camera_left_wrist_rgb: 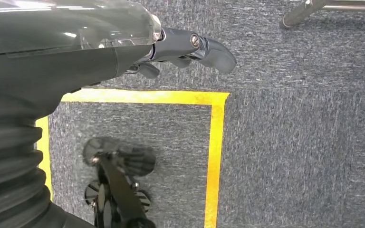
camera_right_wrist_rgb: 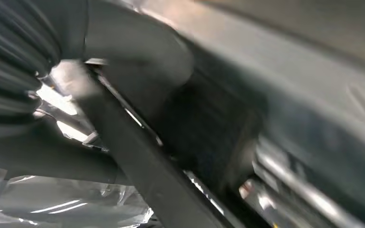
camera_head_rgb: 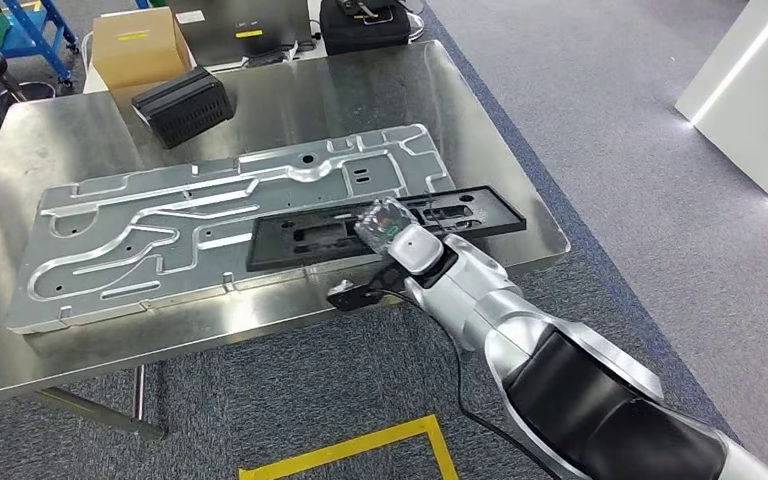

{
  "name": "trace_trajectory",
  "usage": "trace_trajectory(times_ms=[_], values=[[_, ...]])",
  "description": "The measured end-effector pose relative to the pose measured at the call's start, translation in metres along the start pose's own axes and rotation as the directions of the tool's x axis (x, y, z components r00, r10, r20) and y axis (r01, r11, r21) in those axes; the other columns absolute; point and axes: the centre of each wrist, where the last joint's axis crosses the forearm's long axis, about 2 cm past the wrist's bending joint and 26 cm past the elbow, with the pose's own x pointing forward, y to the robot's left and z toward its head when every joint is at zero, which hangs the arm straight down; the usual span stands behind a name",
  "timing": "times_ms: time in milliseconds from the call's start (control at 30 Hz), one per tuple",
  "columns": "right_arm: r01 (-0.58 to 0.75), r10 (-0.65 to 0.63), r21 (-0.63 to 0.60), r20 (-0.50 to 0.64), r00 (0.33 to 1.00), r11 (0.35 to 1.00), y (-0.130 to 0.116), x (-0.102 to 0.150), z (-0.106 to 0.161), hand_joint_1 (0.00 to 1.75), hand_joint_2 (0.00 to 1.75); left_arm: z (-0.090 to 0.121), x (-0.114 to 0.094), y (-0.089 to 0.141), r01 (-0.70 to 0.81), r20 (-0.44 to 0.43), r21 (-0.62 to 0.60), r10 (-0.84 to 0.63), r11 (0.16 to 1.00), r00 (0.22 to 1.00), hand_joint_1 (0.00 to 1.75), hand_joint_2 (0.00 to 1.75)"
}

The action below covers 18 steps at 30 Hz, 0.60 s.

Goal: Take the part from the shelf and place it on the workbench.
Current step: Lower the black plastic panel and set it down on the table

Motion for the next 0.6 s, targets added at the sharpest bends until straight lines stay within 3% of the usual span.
trace_trajectory(times_ms=[167, 467, 600], values=[[-0.004, 0.006, 0.042, -0.055, 0.998, 0.999, 0.028, -0.016, 0.009, 0.0, 0.0, -0.001, 0.002, -0.001, 0.028, -0.013, -0.007, -0.028, 1.0, 1.0, 0.0, 1.75], [-0.005, 0.013, 0.089, -0.09, 0.996, 0.996, 0.048, -0.029, 0.017, 0.0, 0.0, -0.004, 0.005, -0.003, 0.046, -0.011, -0.016, -0.046, 0.999, 0.999, 0.0, 1.75], [-0.003, 0.013, 0.083, -0.112, 0.994, 0.997, 0.051, -0.036, 0.019, 0.0, 0.0, -0.004, 0.005, -0.002, 0.049, -0.018, -0.005, -0.049, 0.999, 0.999, 0.0, 0.0]])
